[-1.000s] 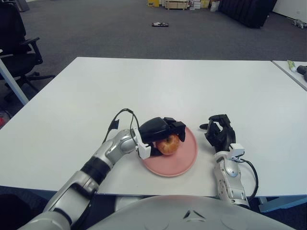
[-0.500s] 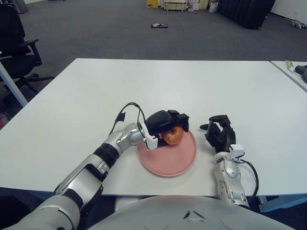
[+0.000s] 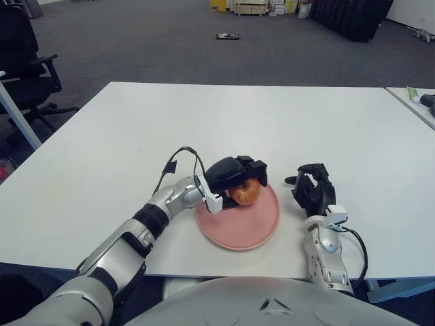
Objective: Put the apple into the plate.
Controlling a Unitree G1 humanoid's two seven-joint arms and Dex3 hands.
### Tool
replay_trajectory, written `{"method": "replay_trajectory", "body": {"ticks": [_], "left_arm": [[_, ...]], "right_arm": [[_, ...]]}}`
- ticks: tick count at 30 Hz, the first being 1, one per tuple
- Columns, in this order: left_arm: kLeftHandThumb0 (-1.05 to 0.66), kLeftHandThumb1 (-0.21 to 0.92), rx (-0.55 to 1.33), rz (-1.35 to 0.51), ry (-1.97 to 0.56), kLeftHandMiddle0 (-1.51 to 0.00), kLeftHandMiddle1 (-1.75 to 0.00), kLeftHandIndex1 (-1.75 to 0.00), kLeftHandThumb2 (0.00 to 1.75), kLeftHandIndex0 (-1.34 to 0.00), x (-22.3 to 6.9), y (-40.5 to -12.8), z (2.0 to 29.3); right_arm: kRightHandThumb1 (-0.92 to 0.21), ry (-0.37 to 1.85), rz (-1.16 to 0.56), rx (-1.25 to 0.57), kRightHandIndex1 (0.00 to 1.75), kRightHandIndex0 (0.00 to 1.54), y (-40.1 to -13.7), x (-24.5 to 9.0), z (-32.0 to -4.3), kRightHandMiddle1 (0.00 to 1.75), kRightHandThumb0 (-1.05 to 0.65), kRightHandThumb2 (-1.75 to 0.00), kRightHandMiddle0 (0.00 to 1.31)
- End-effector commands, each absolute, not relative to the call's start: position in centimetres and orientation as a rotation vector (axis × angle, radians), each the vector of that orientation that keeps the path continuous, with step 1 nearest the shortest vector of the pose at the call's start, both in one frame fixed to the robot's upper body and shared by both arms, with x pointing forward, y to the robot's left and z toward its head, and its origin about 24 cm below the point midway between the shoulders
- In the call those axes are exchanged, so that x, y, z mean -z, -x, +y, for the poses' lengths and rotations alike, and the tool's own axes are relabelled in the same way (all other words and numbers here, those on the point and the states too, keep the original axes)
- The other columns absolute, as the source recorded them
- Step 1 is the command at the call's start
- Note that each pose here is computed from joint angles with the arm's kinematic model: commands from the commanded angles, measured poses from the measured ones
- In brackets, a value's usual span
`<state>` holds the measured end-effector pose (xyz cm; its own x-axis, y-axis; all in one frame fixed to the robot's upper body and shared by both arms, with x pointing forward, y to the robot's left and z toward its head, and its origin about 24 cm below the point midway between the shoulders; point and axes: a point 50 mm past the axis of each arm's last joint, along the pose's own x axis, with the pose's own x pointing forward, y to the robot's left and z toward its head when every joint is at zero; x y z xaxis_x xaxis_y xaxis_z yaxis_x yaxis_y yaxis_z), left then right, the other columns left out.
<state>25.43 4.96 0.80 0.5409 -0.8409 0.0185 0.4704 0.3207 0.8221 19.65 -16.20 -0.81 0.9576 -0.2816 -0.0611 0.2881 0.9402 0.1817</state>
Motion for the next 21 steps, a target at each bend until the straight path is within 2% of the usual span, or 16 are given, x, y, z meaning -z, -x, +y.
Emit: {"method": "replay_trajectory", "body": {"ticks": [1, 5, 7, 8, 10, 12, 15, 16, 17, 18, 19, 20, 21], "left_arm": [[0.00, 0.10, 1.053, -0.277, -0.877, -0.81, -1.66, -1.75, 1.55, -0.53, 3.2, -22.8, 6.2], [0.00, 0.10, 1.086, -0.244, -0.801, -0.80, -1.68, -1.75, 1.55, -0.54, 3.2, -22.8, 6.2], [0.00, 0.06, 1.118, -0.246, -0.778, -0.82, -1.71, -1.72, 1.60, -0.58, 2.5, -23.1, 6.5], [-0.01, 0.07, 1.139, -0.249, -0.761, -0.81, -1.71, -1.72, 1.58, -0.56, 1.8, -23.4, 6.7], [-0.01, 0.20, 1.165, -0.251, -0.741, -0.64, -1.73, -1.74, 1.45, -0.53, 1.0, -23.6, 7.0], [-0.01, 0.25, 1.191, -0.235, -0.707, -0.58, -1.74, -1.74, 1.40, -0.51, 0.6, -23.7, 7.2], [-0.01, 0.43, 1.237, -0.225, -0.632, -0.43, -1.74, -1.74, 1.19, -0.40, -0.2, -23.8, 7.6], [-0.01, 0.52, 1.260, -0.225, -0.587, -0.37, -1.73, -1.73, 1.06, -0.34, -0.4, -23.9, 7.7], [0.07, 0.58, 1.275, -0.224, -0.555, -0.36, -1.71, -1.66, 0.97, -0.27, -0.5, -23.9, 7.8], [0.16, 0.70, 1.294, -0.220, -0.509, -0.36, -1.67, -1.55, 0.77, -0.17, -0.6, -23.9, 7.8], [0.00, 0.70, 1.307, -0.217, -0.477, -0.33, -1.59, -1.48, 0.76, -0.14, -0.7, -23.9, 7.9], [-0.24, 0.67, 1.330, -0.191, -0.395, -0.30, -1.45, -1.40, 0.83, -0.09, -1.0, -24.4, 8.1], [-0.43, 0.71, 1.350, -0.178, -0.332, -0.25, -1.28, -1.28, 0.82, -0.06, -1.2, -24.7, 8.2]], "right_arm": [[-0.70, -0.226, 0.062, 0.305, 1.44, 0.56, -19.6, 1.2, -15.8, 1.75, -0.38, -0.84, 0.33], [-0.70, -0.232, 0.060, 0.303, 1.44, 0.56, -19.7, 1.1, -15.8, 1.75, -0.38, -0.83, 0.33], [-0.70, -0.232, 0.060, 0.299, 1.44, 0.57, -19.7, 1.2, -15.8, 1.75, -0.38, -0.83, 0.33], [-0.70, -0.230, 0.060, 0.294, 1.44, 0.57, -19.7, 1.2, -15.8, 1.75, -0.38, -0.83, 0.33], [-0.70, -0.228, 0.061, 0.290, 1.44, 0.57, -19.7, 1.2, -15.8, 1.75, -0.38, -0.83, 0.33], [-0.70, -0.227, 0.059, 0.287, 1.44, 0.57, -19.7, 1.2, -15.8, 1.75, -0.38, -0.83, 0.33], [-0.70, -0.223, 0.057, 0.284, 1.45, 0.57, -19.7, 1.2, -15.8, 1.75, -0.38, -0.84, 0.33], [-0.70, -0.219, 0.057, 0.285, 1.45, 0.57, -19.6, 1.2, -15.8, 1.75, -0.38, -0.84, 0.33], [-0.70, -0.216, 0.058, 0.285, 1.45, 0.57, -19.6, 1.3, -15.8, 1.75, -0.38, -0.84, 0.33], [-0.69, -0.213, 0.058, 0.286, 1.45, 0.57, -19.6, 1.3, -15.8, 1.75, -0.38, -0.84, 0.33], [-0.69, -0.211, 0.058, 0.287, 1.45, 0.57, -19.6, 1.3, -15.8, 1.75, -0.38, -0.84, 0.33], [-0.69, -0.209, 0.059, 0.288, 1.45, 0.57, -19.6, 1.3, -15.8, 1.75, -0.38, -0.84, 0.33], [-0.69, -0.208, 0.060, 0.289, 1.45, 0.57, -19.6, 1.3, -15.8, 1.75, -0.38, -0.84, 0.33]]}}
